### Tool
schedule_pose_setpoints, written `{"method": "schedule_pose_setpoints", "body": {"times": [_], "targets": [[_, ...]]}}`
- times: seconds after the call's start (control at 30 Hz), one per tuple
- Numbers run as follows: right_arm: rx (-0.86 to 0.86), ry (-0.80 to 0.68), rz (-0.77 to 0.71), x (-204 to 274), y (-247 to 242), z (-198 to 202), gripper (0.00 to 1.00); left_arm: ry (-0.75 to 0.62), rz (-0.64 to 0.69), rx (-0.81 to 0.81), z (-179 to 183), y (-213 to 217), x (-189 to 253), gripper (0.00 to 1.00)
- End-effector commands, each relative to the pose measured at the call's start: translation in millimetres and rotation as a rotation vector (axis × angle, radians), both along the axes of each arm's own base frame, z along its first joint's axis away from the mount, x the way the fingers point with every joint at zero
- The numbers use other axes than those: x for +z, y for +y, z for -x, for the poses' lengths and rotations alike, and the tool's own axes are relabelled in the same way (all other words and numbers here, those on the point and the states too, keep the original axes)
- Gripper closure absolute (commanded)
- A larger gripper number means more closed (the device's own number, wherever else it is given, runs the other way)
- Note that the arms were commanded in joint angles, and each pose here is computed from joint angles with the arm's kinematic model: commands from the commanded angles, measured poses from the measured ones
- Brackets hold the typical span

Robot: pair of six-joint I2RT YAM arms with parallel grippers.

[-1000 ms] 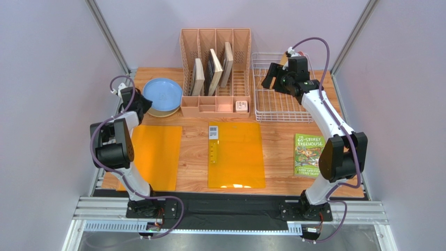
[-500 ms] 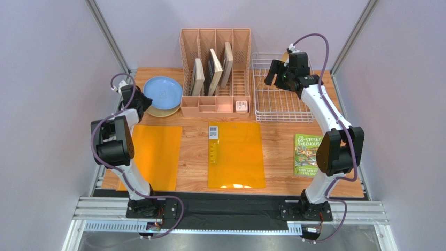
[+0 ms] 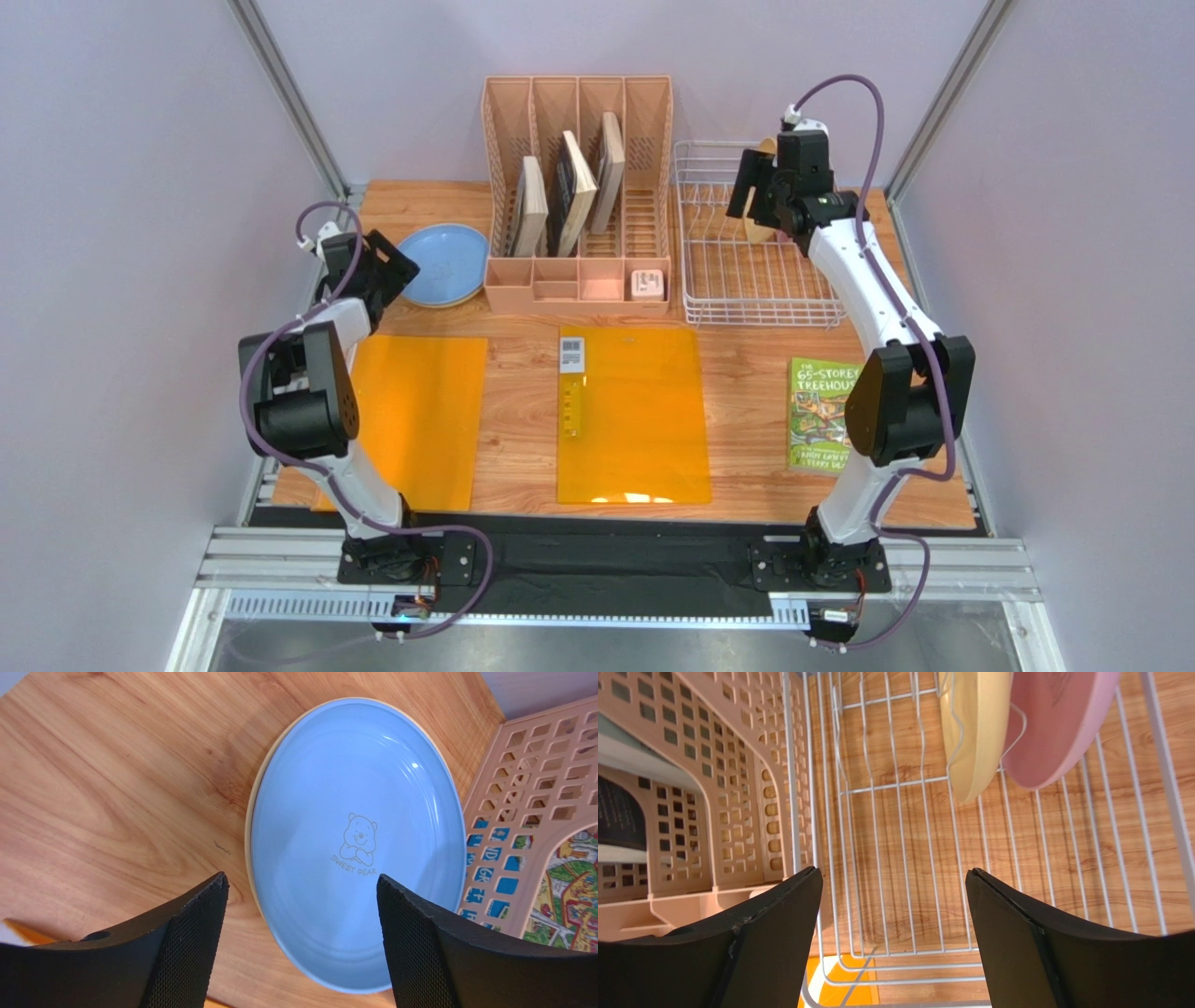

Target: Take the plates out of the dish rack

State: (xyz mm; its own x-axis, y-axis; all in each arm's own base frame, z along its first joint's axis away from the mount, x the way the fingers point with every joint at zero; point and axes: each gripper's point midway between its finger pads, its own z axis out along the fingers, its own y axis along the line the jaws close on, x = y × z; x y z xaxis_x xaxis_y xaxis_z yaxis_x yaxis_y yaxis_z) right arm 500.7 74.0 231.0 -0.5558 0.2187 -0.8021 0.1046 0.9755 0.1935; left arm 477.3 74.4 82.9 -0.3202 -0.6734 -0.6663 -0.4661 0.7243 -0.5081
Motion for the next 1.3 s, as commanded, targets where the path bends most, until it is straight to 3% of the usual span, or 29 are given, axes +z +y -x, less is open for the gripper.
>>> {"method": "schedule_pose_setpoints", "body": {"times": [0.0,0.23,0.43,0.53,0.67,0.73,0.97,1.03,1.1,1.13,1.27], "targets": [[-0.103,-0.074,0.097,20,-27,-22,0.19,-0.104,-0.042,-0.004,9,1,53,0.14],[-0.19,-0.076,0.222,2,-50,-63,0.21,-0.214,-0.009,-0.099,23,-26,105,0.09],[-0.22,-0.087,0.327,-17,-61,-103,0.28,-0.317,0.03,-0.368,30,-112,146,0.14],[-0.253,-0.069,0.374,-25,-70,-114,0.4,-0.335,0.05,-0.477,37,-152,153,0.14],[-0.23,-0.065,0.385,-30,-65,-118,0.88,-0.336,0.06,-0.539,43,-183,150,0.14],[-0.23,-0.08,0.393,-26,-64,-115,0.98,-0.328,0.066,-0.549,43,-187,147,0.14],[-0.338,-0.164,0.482,14,-57,-94,1.0,-0.324,0.058,-0.544,42,-188,149,0.13],[-0.411,-0.212,0.515,35,-51,-78,1.0,-0.331,0.033,-0.542,43,-188,152,0.03],[-0.467,-0.294,0.563,59,-42,-69,1.0,-0.334,0.016,-0.544,44,-189,157,0.0],[-0.499,-0.263,0.666,49,-40,-52,1.0,-0.348,0.004,-0.543,45,-189,164,0.0],[-0.59,-0.382,0.634,88,-36,-24,1.0,-0.369,-0.005,-0.569,47,-196,181,0.0]]}}
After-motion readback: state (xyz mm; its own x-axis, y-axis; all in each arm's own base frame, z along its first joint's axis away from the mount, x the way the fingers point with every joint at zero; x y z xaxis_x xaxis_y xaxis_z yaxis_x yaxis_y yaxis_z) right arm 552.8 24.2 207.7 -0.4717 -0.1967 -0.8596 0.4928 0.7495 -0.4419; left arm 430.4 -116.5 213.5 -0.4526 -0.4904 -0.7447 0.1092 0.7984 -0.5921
